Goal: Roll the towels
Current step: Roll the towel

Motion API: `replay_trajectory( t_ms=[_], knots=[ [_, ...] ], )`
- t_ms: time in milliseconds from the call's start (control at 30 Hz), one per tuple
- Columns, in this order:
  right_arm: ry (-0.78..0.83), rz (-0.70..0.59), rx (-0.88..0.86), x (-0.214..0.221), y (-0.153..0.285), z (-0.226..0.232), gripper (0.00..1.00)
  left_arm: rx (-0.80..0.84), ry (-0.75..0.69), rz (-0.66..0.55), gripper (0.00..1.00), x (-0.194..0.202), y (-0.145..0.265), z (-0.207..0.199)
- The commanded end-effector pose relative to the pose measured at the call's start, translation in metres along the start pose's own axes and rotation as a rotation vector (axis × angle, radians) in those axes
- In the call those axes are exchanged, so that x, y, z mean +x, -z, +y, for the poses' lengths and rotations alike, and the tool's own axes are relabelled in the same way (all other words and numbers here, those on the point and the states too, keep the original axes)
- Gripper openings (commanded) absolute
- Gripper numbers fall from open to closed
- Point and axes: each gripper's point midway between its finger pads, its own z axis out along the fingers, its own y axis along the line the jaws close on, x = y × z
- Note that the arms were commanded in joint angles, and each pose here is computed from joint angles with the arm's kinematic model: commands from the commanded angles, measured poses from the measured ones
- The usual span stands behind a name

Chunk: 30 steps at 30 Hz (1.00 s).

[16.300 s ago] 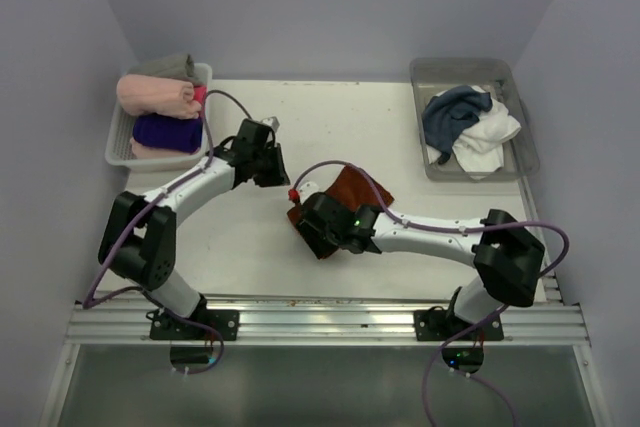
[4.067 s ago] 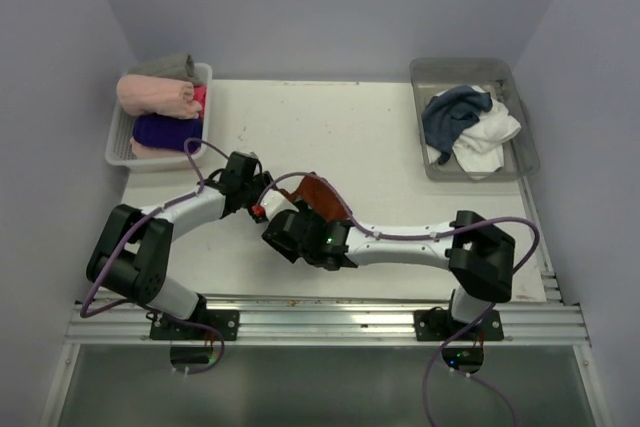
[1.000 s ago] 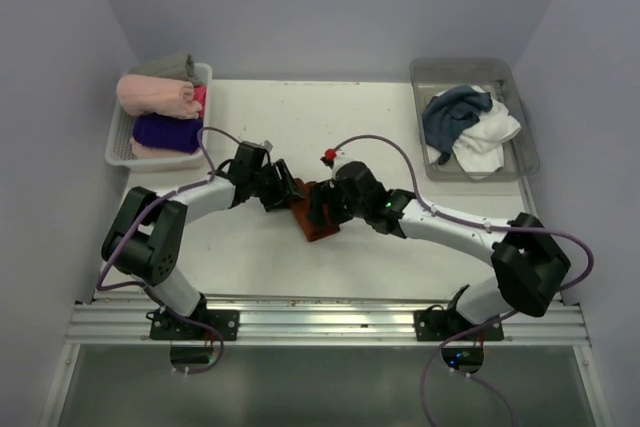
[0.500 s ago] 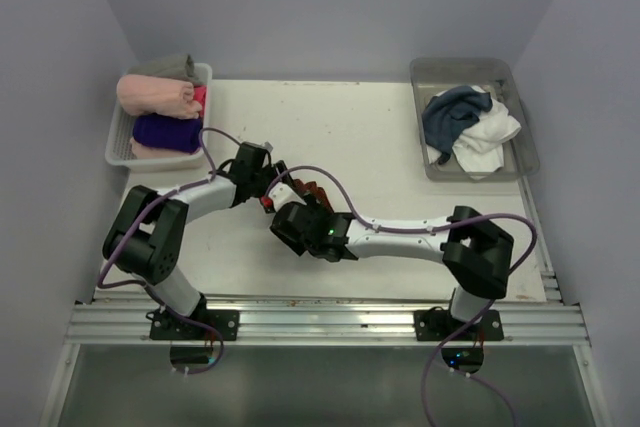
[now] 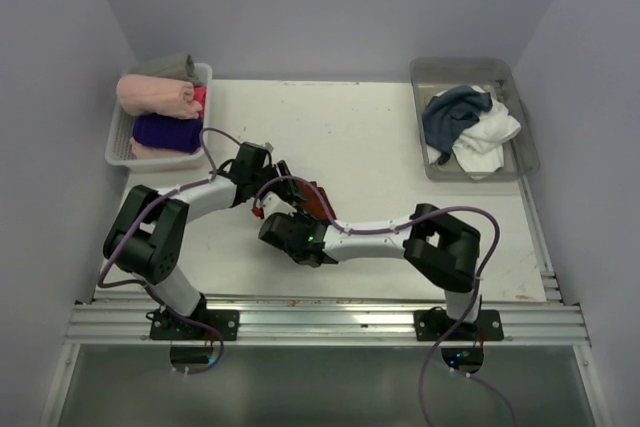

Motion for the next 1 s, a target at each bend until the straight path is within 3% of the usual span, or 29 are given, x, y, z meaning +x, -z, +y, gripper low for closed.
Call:
replay_trajectory(
  t_ms=[0, 167, 467, 967],
  knots=[
    [-0.093, -0.053, -0.016, -0.019, 0.003, -0.004, 0.41, 0.028, -0.019, -0.007, 0.63, -0.006, 0.005, -0.014],
    [-0.205, -0.067, -0.106, -0.021, 0.006, -0.010, 0.33, 0.032, -0.044, -0.031, 0.75, -0.014, 0.017, -0.021],
    [-0.474, -0.120, -0.367, -0.026, 0.012, -0.020, 0.33, 0.031, -0.076, -0.072, 0.93, -0.031, 0.033, -0.024],
    [-0.884, -0.186, -0.753, -0.033, 0.024, -0.025, 0.33, 0.119, -0.083, 0.003, 0.96, -0.012, 0.019, -0.032]
  ],
)
